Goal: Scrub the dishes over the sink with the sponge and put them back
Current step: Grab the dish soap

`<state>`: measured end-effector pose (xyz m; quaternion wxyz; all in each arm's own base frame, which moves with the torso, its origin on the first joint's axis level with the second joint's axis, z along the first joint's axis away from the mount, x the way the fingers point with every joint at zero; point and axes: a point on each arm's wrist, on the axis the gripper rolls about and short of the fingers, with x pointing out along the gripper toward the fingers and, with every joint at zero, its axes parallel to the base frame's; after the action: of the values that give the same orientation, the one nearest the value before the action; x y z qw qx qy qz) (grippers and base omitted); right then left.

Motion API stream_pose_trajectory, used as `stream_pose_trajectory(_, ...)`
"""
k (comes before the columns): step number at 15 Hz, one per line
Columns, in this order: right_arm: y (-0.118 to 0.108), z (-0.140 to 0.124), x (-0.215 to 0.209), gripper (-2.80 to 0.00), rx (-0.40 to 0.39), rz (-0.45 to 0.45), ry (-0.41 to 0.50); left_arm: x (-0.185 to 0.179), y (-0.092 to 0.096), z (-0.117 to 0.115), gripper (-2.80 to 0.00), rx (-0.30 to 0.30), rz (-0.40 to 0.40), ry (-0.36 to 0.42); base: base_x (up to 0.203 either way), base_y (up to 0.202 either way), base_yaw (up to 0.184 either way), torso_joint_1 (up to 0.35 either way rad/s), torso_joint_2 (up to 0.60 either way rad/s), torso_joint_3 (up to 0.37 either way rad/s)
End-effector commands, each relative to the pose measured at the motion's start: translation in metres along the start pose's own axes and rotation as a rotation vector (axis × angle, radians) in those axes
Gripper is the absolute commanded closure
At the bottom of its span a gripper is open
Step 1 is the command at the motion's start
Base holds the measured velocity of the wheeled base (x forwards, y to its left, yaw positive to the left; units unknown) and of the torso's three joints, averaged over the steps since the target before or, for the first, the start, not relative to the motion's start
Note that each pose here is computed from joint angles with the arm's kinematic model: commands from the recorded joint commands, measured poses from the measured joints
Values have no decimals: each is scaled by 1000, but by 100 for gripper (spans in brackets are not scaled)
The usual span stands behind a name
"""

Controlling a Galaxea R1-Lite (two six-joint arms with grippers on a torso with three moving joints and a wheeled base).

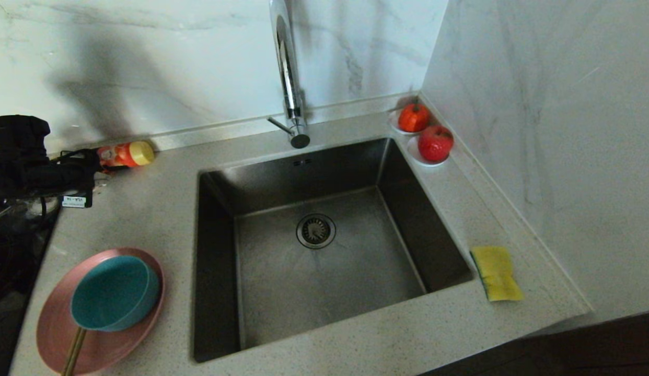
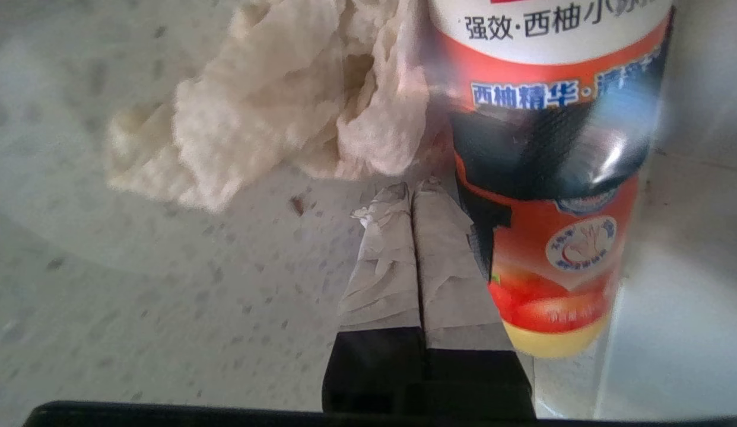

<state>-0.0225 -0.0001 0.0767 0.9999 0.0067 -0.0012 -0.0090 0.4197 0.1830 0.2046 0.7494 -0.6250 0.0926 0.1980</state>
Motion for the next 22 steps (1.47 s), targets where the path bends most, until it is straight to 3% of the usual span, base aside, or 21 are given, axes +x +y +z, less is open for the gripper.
stream_pose_trajectory(1,0,0,0,0,0,0,1,8,4,1,0,-9,5,2,0,0,0,0,0,0)
stream_pose_trajectory(9,0,0,0,0,0,0,2,6,-9,4,0,19,-42,-15,0,0,0,0,0,0)
stream_pose_trajectory(22,0,0,0,0,0,0,1,18,-4,-1,0,43,-31,-1,0,0,0,0,0,0)
